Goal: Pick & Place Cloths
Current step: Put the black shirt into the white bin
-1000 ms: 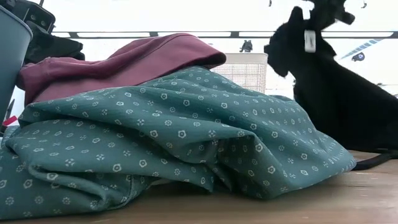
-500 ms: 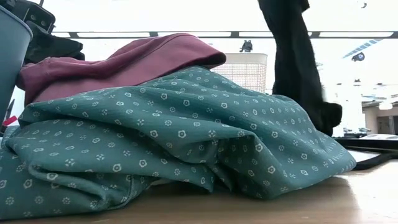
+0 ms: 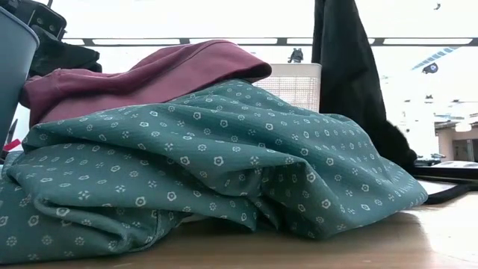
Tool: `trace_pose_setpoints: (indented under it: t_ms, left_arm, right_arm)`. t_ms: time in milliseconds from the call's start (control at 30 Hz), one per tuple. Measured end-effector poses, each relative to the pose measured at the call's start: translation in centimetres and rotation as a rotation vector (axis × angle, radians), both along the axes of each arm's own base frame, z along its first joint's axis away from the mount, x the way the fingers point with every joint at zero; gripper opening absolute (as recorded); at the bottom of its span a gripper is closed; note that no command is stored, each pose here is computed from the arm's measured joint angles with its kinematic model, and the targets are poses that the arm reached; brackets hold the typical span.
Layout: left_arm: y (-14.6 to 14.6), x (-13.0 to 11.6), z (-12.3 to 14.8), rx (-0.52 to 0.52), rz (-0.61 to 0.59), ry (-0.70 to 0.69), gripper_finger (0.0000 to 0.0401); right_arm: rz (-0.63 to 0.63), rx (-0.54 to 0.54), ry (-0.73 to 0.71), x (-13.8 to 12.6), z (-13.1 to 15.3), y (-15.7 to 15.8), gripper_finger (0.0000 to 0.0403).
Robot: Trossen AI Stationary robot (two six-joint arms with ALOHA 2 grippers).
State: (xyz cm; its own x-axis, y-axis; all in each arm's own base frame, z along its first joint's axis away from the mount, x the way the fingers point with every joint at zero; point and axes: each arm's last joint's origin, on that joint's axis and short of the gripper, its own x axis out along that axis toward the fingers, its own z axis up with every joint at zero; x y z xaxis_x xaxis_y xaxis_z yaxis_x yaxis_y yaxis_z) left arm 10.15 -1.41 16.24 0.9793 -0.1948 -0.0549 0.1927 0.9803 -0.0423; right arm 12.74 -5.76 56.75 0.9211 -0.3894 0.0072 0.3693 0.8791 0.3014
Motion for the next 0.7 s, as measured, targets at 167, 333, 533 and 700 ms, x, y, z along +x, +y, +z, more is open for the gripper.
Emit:
trace_pose_setpoints:
  t_ms: [167,333,533,700]
  left_arm:
    - [0.0,0.0,0.0,0.000,0.000,0.000,0.0026]
    - [0.0,0.0,0.0,0.000,0.000,0.000,0.0026]
    - [0.0,0.0,0.0,0.000,0.000,0.000,0.0026]
    - [0.0,0.0,0.0,0.000,0.000,0.000,0.0026]
  right_arm:
    - [0.023,-0.074,-0.059,1.1,1.3,-0.2,0.0018]
    - [0.020,-0.133,-0.103,4.1,2.0,-1.4,0.0018]
    - [0.052,-0.172,-0.113,9.5,1.9,-3.7,0.0018]
    - [0.073,-0.149,-0.029,14.3,0.1,-5.8,0.0018]
